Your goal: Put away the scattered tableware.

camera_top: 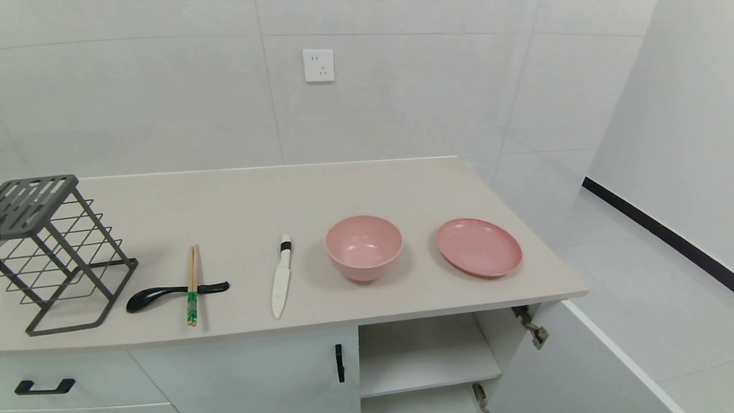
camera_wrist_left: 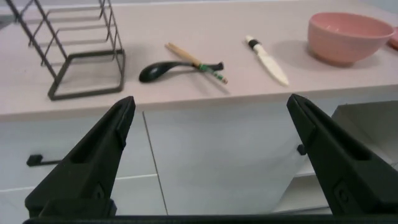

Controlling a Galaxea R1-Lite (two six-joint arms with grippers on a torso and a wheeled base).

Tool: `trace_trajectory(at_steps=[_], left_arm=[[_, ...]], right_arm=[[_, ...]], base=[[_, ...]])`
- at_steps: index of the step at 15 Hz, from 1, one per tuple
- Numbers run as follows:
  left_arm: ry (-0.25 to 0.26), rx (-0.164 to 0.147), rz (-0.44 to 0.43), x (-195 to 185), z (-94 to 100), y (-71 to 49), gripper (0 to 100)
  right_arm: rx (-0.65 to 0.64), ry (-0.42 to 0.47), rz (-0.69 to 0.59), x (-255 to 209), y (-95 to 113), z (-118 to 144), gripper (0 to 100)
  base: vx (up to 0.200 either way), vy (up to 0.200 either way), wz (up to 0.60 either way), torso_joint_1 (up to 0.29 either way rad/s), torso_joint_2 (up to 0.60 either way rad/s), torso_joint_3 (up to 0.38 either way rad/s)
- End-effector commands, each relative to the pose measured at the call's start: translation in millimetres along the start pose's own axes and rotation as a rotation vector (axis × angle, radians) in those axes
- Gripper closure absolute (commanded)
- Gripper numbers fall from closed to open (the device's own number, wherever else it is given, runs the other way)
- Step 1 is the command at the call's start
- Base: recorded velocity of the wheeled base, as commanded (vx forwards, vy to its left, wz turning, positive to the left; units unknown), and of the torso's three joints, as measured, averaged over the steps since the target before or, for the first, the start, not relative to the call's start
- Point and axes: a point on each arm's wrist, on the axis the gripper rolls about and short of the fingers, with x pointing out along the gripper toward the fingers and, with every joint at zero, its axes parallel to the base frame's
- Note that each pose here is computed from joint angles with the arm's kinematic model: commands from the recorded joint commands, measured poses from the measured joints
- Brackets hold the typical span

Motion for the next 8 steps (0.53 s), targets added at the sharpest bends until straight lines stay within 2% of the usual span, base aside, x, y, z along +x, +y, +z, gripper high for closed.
trace_trajectory(at_steps=[1,3,6,8], left_arm=[[0.000,0.000,0.001,0.1,0.1,0.0,0],[0.002,-0.001,-0.001,0.1,0.0,0.0,0],[0.000,0.000,-0.001,0.1,0.1,0.0,0],[0.002,0.000,-0.001,0.1,0.0,0.0,0]], right_arm=[[0.000,0.001,0.000,0.0,0.0,-0.1,0],[0.000,0.001,0.000,0.0,0.0,-0.1,0],[-0.002,0.001,0.000,0.0,0.0,-0.1,0],[0.000,0.001,0.000,0.0,0.0,-0.1,0]], base=[[0.000,0.000,0.00,0.310,-0.54,-0.271],[0.000,0.000,0.00,0.230,-0.47,-0.219],[0.200,0.000,0.00,0.053,-0.12,-0.066],[0.000,0.000,0.00,0.129,-0.23,-0.107]])
